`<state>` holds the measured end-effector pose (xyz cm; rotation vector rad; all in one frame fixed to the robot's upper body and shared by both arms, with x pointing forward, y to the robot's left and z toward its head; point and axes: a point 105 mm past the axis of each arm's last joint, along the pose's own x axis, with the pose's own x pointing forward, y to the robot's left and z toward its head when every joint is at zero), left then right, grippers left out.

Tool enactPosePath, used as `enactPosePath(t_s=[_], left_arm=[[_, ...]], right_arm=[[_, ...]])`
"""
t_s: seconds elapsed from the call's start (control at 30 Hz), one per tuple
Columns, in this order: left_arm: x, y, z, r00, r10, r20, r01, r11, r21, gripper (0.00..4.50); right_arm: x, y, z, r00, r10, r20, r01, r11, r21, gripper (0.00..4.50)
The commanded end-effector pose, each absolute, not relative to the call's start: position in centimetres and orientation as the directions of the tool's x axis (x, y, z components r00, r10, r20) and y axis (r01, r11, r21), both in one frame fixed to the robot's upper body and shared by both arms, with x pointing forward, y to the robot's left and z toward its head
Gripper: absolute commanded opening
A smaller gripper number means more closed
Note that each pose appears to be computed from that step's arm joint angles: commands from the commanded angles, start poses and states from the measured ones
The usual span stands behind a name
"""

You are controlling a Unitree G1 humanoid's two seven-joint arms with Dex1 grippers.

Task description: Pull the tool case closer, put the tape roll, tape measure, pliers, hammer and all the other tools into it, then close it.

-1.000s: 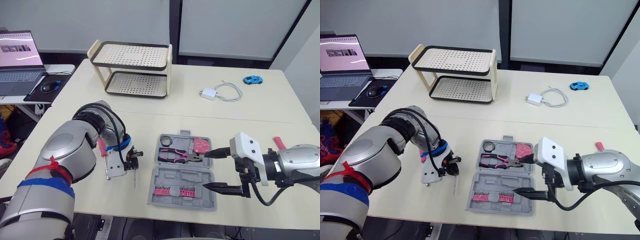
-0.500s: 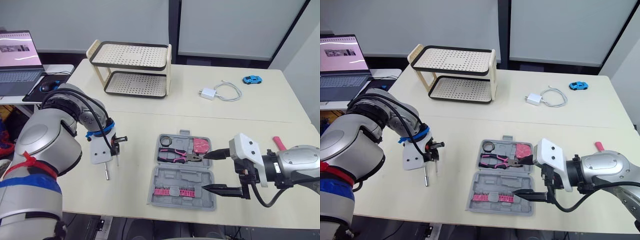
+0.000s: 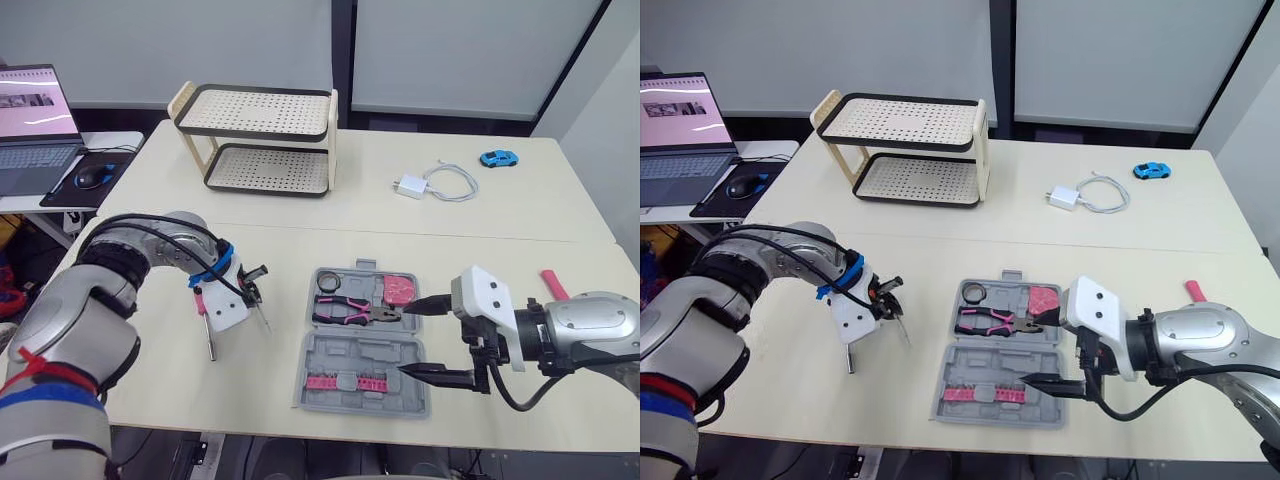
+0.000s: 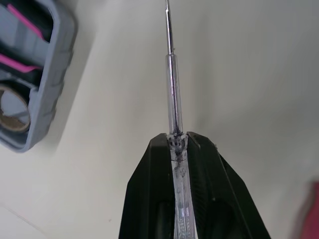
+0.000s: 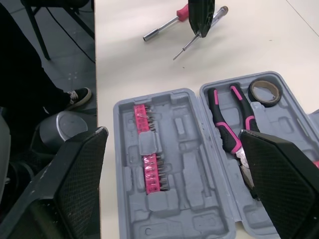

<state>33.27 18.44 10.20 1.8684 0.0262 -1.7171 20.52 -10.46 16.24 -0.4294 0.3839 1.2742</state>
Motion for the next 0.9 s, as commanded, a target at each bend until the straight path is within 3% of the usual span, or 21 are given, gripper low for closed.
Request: enactPosePath(t_s=[0.03, 0.17, 0.27, 0.43, 0.63, 0.9], left_arm=[[34.0, 17.8, 12.6, 0.261, -0.481, -0.837, 0.472, -0.693, 0.545, 0.10], [33.6, 18.1, 12.9, 0.293, -0.556, -0.778, 0.659, -0.472, 0.585, 0.10], [33.4, 18.3, 13.3, 0.330, -0.605, -0.725, 0.811, -0.212, 0.546, 0.10], [32.2, 18.6, 13.2, 0.383, -0.628, -0.678, 0.922, 0.210, 0.327, 0.10], [30.0, 19.4, 11.2, 0.469, -0.566, -0.679, 0.816, 0.572, 0.087, 0.10], [30.0, 19.5, 8.8, 0.642, -0.425, -0.638, 0.567, 0.824, 0.021, 0.10]], right_arm=[[20.7, -10.1, 16.8, 0.270, 0.829, -0.491, -0.963, 0.224, -0.151, 4.50], [20.9, -9.8, 16.9, 0.273, 0.828, -0.490, -0.962, 0.220, -0.163, 4.50], [20.8, -9.7, 16.9, 0.267, 0.827, -0.495, -0.963, 0.212, -0.166, 4.50], [20.8, -9.7, 16.9, 0.253, 0.825, -0.505, -0.967, 0.201, -0.155, 4.50], [21.0, -9.3, 17.4, 0.234, 0.829, -0.507, -0.971, 0.173, -0.166, 4.50], [21.1, -8.8, 17.1, 0.212, 0.831, -0.514, -0.975, 0.147, -0.165, 4.50]])
